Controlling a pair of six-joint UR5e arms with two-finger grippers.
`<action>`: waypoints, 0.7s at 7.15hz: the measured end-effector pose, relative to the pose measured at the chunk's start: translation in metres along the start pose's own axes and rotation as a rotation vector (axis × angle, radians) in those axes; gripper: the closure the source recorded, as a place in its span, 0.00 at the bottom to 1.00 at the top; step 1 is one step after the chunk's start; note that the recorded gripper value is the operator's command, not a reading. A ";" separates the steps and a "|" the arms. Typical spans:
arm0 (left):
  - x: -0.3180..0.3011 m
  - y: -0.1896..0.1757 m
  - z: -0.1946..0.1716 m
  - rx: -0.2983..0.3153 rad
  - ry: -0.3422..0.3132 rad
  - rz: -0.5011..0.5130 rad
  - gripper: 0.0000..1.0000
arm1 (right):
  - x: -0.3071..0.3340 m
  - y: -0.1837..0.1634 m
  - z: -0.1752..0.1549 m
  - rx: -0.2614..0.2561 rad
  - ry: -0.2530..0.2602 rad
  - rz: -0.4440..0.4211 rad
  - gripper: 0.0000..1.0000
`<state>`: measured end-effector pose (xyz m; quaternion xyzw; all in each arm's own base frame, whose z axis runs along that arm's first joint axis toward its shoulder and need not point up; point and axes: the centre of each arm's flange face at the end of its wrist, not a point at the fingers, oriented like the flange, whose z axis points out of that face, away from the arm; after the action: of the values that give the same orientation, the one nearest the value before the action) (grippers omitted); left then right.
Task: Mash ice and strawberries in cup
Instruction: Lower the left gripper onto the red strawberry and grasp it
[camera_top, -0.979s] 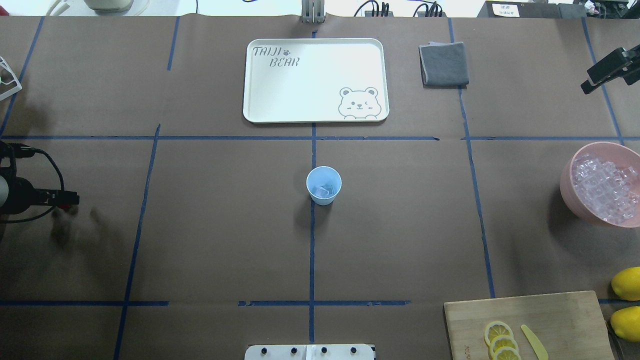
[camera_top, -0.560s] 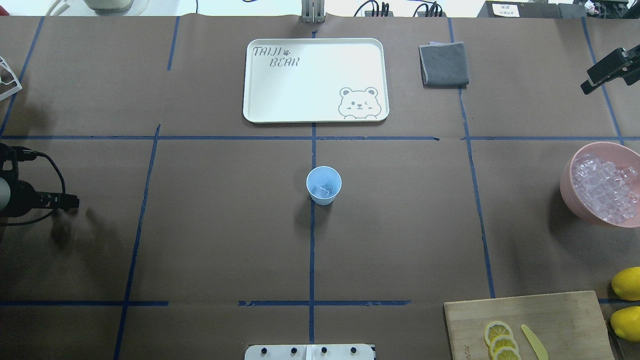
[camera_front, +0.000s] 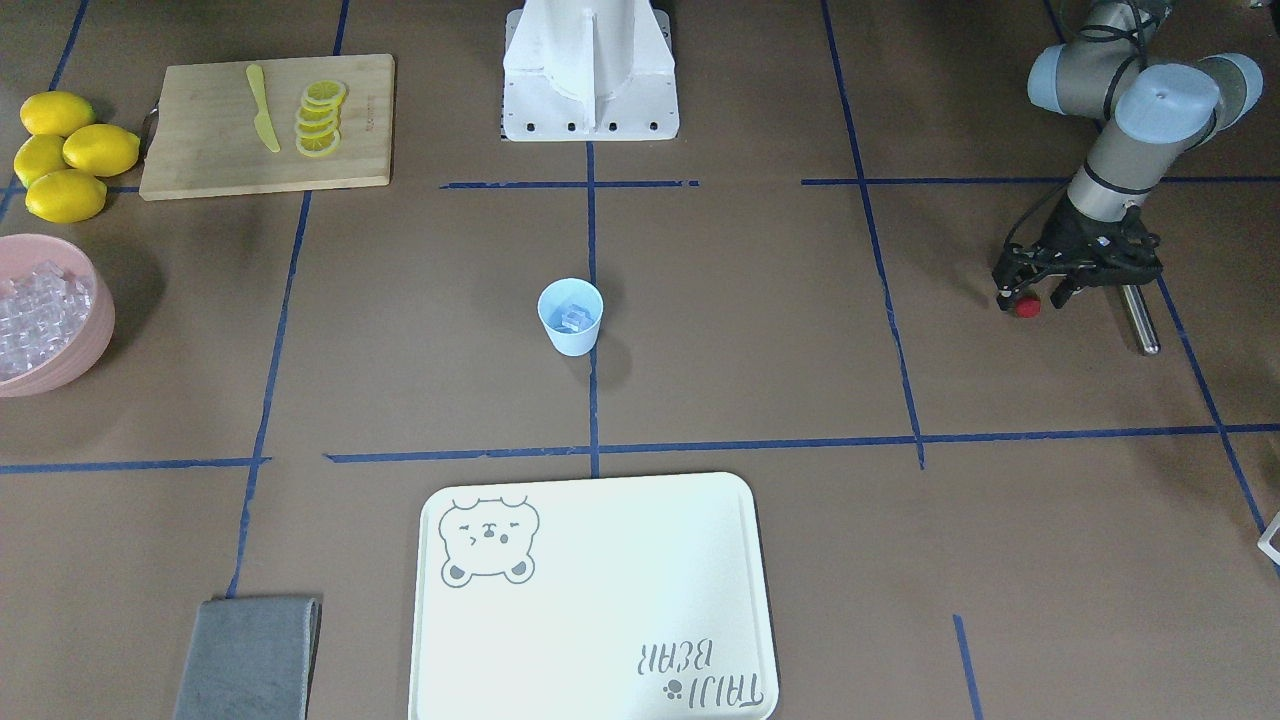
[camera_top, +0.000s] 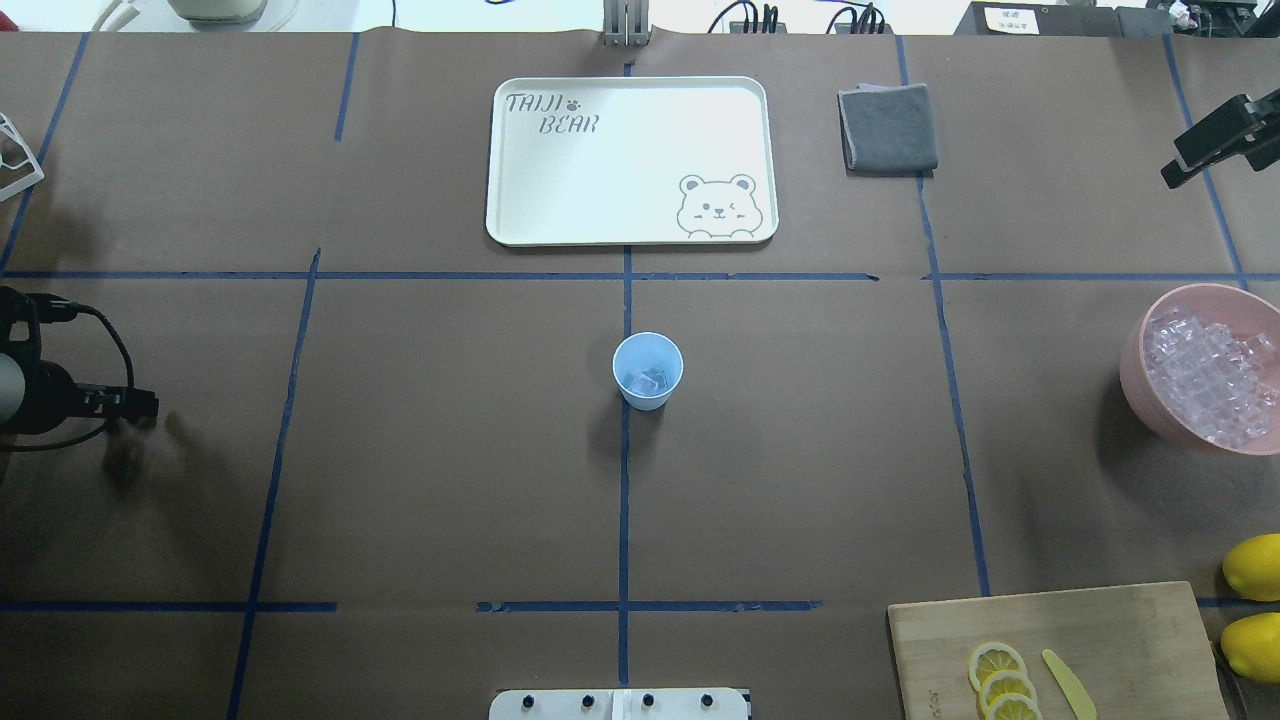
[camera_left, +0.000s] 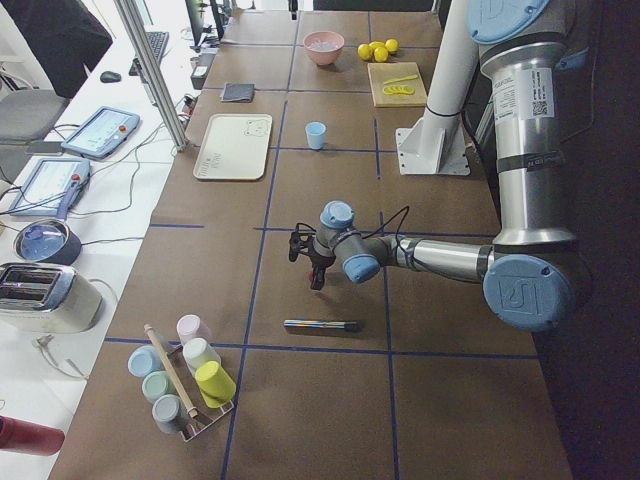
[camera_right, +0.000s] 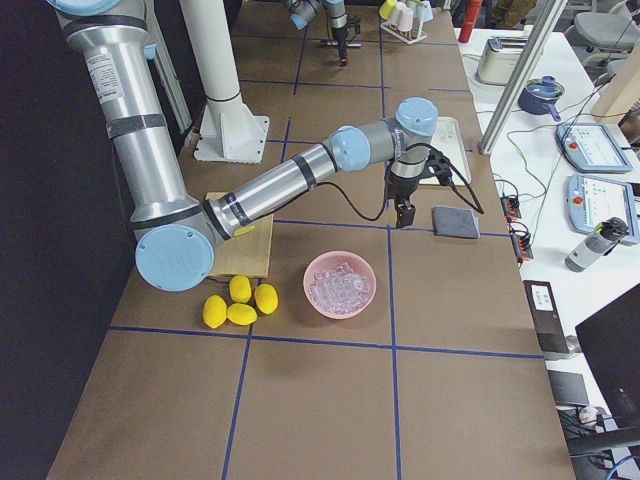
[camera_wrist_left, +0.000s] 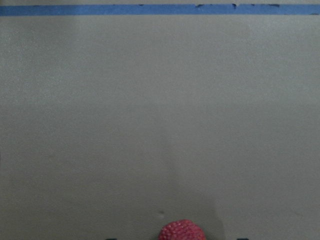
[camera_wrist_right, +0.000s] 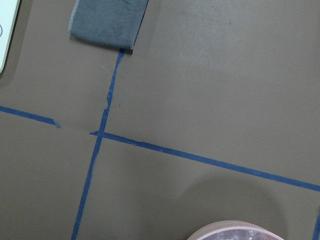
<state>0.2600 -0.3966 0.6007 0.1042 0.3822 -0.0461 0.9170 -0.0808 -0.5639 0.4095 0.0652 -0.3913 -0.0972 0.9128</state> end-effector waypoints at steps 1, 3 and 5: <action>0.000 0.000 0.000 0.000 0.001 0.001 0.52 | 0.000 0.000 0.000 0.000 0.000 0.000 0.01; 0.001 -0.001 0.000 0.002 0.001 0.005 0.82 | 0.000 0.000 0.000 -0.001 -0.001 0.001 0.01; 0.003 -0.002 -0.004 0.008 0.008 0.010 0.97 | 0.001 0.001 0.000 -0.001 -0.002 0.004 0.01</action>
<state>0.2590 -0.3973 0.5950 0.1100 0.3850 -0.0426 0.9153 -0.0796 -0.5635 0.4103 0.0640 -0.3921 -0.0958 0.9127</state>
